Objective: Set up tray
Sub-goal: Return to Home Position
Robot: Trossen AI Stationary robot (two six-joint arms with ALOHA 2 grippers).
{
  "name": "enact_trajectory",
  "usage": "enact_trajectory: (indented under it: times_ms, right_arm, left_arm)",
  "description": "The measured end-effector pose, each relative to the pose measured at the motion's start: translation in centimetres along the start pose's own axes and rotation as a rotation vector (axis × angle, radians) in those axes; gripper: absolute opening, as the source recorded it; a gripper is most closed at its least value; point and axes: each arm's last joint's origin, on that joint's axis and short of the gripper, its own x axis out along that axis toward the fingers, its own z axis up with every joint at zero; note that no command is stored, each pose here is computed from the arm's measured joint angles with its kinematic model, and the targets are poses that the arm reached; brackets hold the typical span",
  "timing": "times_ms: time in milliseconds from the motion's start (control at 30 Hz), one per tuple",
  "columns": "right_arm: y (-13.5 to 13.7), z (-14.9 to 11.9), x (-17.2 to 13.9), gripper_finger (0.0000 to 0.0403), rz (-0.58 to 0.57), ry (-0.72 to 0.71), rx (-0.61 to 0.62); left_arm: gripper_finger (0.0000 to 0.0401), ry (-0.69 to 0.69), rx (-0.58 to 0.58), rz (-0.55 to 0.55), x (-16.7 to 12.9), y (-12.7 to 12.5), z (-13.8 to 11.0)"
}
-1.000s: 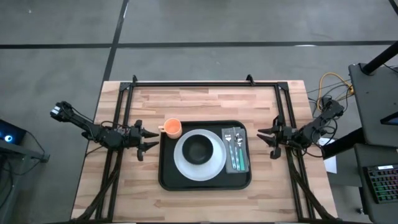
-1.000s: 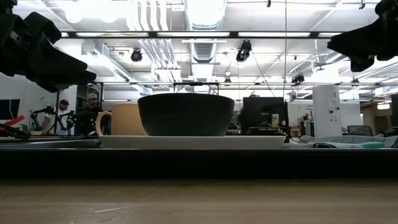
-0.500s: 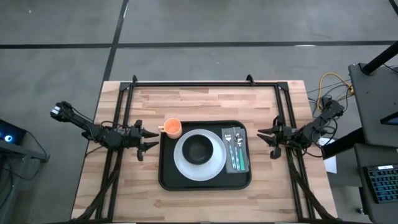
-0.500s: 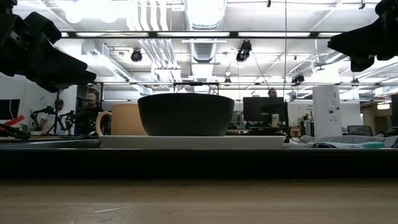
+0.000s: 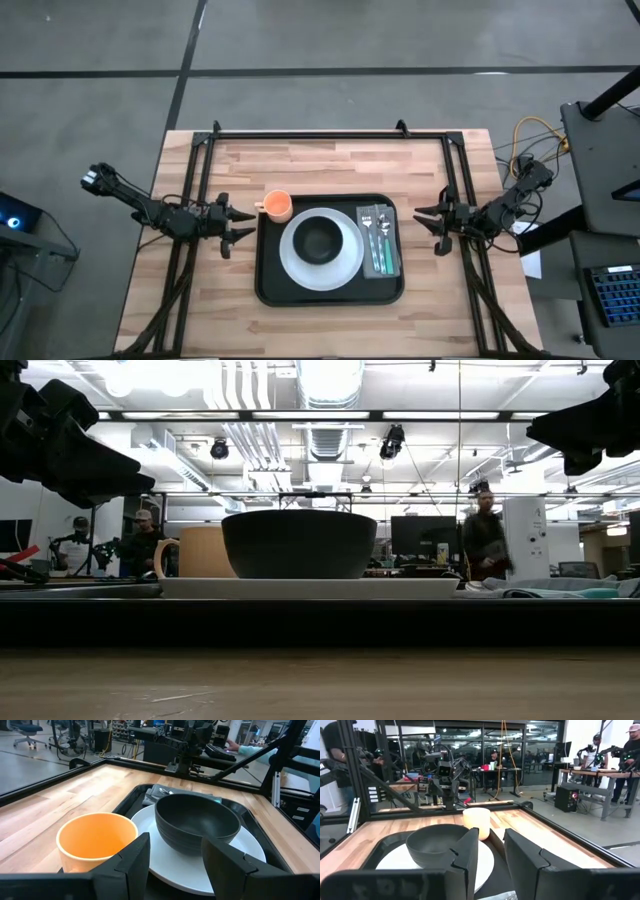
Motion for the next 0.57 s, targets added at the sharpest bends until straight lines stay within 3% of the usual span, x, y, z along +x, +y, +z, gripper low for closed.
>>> enact_trajectory:
  times_ms: [567]
  right_arm:
    - [0.00,0.00,0.00,0.0073,-0.001,0.000,0.000]
  left_arm:
    - [0.0159,0.000,0.000,0.000,0.00,0.00,0.00]
